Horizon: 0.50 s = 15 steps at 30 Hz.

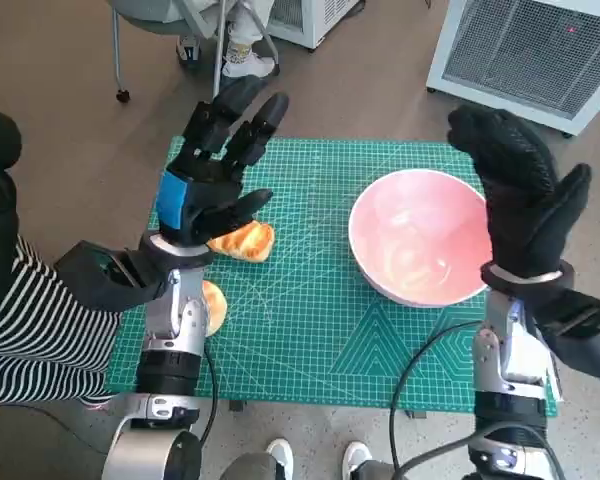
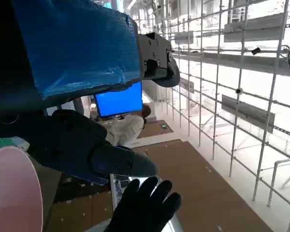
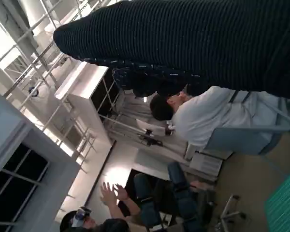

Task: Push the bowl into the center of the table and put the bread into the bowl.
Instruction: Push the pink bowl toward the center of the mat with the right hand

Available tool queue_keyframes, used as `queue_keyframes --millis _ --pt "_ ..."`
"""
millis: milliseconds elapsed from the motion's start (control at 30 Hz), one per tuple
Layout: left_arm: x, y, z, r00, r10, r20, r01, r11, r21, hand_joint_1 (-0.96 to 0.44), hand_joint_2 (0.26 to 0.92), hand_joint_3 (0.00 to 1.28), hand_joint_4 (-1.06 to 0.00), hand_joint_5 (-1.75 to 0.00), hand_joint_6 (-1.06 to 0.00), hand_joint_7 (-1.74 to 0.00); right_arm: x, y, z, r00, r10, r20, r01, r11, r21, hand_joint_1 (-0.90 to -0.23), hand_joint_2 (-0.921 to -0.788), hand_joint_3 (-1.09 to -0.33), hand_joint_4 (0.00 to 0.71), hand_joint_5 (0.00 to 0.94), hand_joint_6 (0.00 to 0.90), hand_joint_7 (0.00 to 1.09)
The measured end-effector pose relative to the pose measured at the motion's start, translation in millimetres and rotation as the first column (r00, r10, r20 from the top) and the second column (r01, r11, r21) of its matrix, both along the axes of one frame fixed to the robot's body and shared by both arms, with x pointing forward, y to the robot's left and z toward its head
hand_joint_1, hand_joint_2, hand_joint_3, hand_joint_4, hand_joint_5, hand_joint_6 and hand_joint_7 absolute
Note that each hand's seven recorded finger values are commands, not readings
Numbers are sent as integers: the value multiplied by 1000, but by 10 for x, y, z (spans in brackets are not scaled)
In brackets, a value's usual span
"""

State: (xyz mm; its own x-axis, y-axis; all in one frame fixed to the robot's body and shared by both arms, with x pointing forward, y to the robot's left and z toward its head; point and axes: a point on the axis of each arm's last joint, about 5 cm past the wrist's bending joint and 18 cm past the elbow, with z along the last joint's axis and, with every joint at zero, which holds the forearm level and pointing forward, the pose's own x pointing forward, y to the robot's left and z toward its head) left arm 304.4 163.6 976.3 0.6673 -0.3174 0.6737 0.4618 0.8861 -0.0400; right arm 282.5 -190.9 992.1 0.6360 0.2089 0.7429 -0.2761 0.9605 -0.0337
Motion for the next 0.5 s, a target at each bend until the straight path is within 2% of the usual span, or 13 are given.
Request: queue_keyframes --millis 367,433,467,500 --pt "0 4 2 1000 1 1 -1 1000 2 -409 921 147 -283 -2 -146 -467 -1 -47 -8 1000 -14 -4 14 1000 1 -680 -921 -735 197 0 111 400" --pt "0 3 2 1000 1 1 -1 1000 2 -410 921 148 -283 -1 -146 -467 0 -64 -17 1000 -24 -5 24 1000 2 -676 -921 -760 188 0 100 395" --pt "0 0 2 1000 0 1 0 1000 2 -431 921 153 -283 -1 -138 -460 1 -90 -26 999 -40 -7 40 999 5 -669 -921 -804 168 0 74 387" --pt "0 0 1 1000 0 1 0 1000 2 -436 921 154 -283 -1 -137 -458 12 -127 -49 998 -63 -21 63 998 12 -667 -921 -814 164 0 69 386"
